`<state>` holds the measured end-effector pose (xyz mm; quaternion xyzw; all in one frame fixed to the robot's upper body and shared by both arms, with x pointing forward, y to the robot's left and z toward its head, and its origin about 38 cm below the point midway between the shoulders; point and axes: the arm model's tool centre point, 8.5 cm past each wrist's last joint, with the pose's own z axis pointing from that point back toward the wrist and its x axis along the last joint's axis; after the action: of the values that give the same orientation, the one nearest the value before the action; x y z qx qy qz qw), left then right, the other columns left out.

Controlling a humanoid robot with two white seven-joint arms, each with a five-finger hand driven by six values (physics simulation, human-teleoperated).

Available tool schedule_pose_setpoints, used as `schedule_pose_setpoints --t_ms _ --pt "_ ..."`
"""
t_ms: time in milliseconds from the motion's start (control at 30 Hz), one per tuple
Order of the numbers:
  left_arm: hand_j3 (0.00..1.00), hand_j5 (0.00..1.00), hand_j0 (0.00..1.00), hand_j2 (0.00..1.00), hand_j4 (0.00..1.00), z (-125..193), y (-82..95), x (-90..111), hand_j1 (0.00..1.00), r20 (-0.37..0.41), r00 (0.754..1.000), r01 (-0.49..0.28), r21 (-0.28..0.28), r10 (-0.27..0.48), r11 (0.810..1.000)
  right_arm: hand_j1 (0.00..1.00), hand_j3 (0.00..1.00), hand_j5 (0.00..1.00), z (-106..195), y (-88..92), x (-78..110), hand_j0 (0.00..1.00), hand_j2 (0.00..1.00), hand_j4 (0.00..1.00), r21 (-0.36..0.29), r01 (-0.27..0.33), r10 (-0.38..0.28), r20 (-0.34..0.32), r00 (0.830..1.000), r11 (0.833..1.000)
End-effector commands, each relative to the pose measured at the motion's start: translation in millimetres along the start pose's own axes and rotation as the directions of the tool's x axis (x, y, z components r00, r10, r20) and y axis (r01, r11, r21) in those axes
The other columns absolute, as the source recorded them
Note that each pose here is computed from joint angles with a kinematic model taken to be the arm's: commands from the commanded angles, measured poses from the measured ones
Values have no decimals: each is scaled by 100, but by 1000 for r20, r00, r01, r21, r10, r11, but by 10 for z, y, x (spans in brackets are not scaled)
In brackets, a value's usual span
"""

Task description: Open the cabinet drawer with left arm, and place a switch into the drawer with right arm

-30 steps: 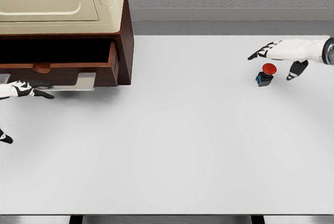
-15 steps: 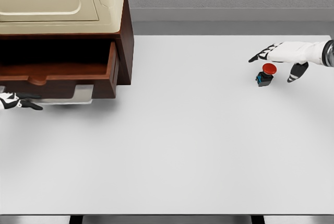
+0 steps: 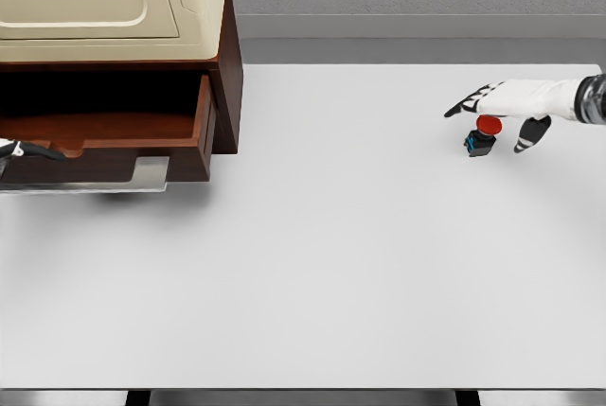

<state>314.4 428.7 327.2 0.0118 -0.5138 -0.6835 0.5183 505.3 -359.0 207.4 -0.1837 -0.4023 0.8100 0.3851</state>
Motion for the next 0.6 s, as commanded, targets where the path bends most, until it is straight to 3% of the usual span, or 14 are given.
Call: schedule_pose_setpoints --t_ms 0,167,233,367,500,567 --pt "100 100 100 100 100 23 52 45 100 26 1000 -4 22 4 1000 100 100 100 -66 57 -29 100 100 100 9 31 -31 -6 1000 999" --pt "100 100 100 100 100 182 274 182 100 59 998 -22 104 16 994 100 100 100 -97 28 -1 100 100 100 4 28 -28 2 1000 1000" --pt "100 100 100 100 100 211 412 202 100 26 998 -68 146 64 987 100 100 100 -100 32 0 100 100 100 6 26 -26 2 1000 1000" --pt "100 100 100 100 100 196 626 271 100 30 990 -143 213 139 967 100 100 100 -93 37 -18 100 100 100 12 21 -21 -8 1000 1000" --pt "100 100 100 100 100 263 734 320 100 35 981 -194 248 191 949 86 86 86 -91 55 -60 86 86 86 15 35 -34 -18 999 999" --pt "100 100 100 100 100 267 741 323 100 34 981 -194 250 191 949 86 86 86 -91 55 -60 86 86 86 15 35 -34 -18 999 999"
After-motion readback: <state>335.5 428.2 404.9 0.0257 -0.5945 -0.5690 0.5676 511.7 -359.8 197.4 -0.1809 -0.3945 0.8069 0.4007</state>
